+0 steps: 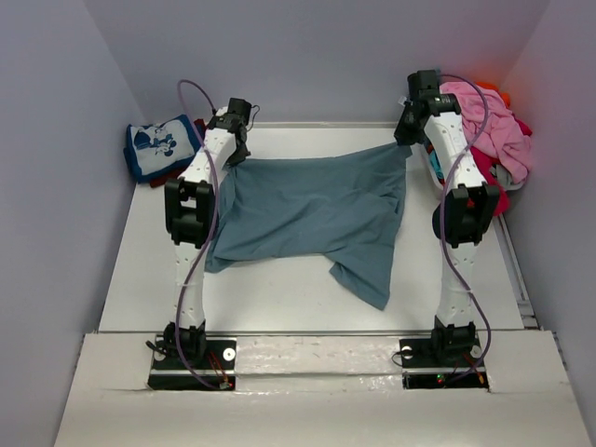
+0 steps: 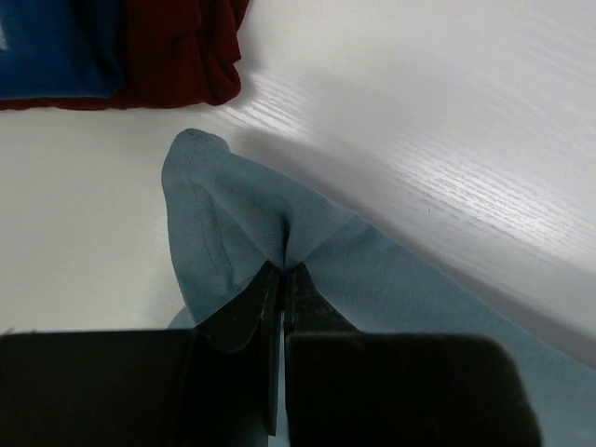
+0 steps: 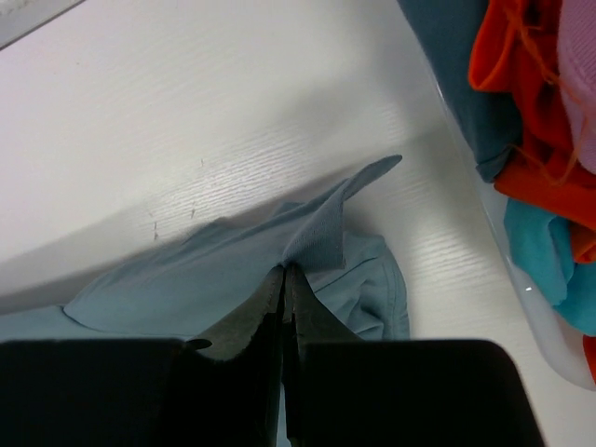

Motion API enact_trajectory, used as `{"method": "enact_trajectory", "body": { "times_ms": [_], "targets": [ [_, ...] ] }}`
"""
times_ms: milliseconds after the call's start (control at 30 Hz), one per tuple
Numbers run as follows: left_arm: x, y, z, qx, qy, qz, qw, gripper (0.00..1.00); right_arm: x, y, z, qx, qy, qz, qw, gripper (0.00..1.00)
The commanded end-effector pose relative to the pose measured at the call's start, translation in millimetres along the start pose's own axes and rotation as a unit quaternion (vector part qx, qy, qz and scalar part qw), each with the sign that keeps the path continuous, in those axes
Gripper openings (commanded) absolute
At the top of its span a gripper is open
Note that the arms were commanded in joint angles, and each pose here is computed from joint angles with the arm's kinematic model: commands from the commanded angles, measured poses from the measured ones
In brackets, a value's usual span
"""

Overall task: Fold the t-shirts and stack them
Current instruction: Flatten out the tshirt

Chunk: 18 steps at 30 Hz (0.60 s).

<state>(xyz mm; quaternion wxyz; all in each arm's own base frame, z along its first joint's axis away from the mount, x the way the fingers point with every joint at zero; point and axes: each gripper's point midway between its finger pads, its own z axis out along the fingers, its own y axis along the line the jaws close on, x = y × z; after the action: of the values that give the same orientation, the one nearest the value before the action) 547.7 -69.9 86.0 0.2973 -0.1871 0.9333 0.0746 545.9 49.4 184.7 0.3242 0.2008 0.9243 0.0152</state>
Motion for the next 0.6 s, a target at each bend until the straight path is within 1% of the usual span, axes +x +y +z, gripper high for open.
{"method": "enact_trajectory", "body": {
  "times_ms": [0, 200, 367, 467, 567],
  "targets": [
    [-42.2, 6.4, -24.0, -0.019, -0.065, -0.020, 0.998, 0.06, -43.9, 0.7, -14.5, -0.009, -0.071, 0.027, 0.997, 0.07],
    [-60.5, 10.8, -32.2, -0.030, -0.100, -0.035, 0.994, 0.06, -49.8, 1.0, -17.1, -0.010, -0.084, 0.029, 0.996, 0.07],
    [-80.6, 12.8, -47.5, -0.030, -0.134, -0.049, 0.989, 0.06, -65.1, -4.1, -29.7, -0.007, -0.111, 0.037, 0.993, 0.07],
    [-92.6, 23.8, -49.4, -0.038, -0.145, -0.065, 0.987, 0.06, -74.9, 1.3, -36.7, -0.020, -0.126, 0.045, 0.991, 0.07],
    [-101.0, 36.9, -50.0, -0.049, -0.153, -0.079, 0.984, 0.06, -78.3, -0.9, -30.8, -0.020, -0.128, 0.049, 0.990, 0.07]
  ]
}}
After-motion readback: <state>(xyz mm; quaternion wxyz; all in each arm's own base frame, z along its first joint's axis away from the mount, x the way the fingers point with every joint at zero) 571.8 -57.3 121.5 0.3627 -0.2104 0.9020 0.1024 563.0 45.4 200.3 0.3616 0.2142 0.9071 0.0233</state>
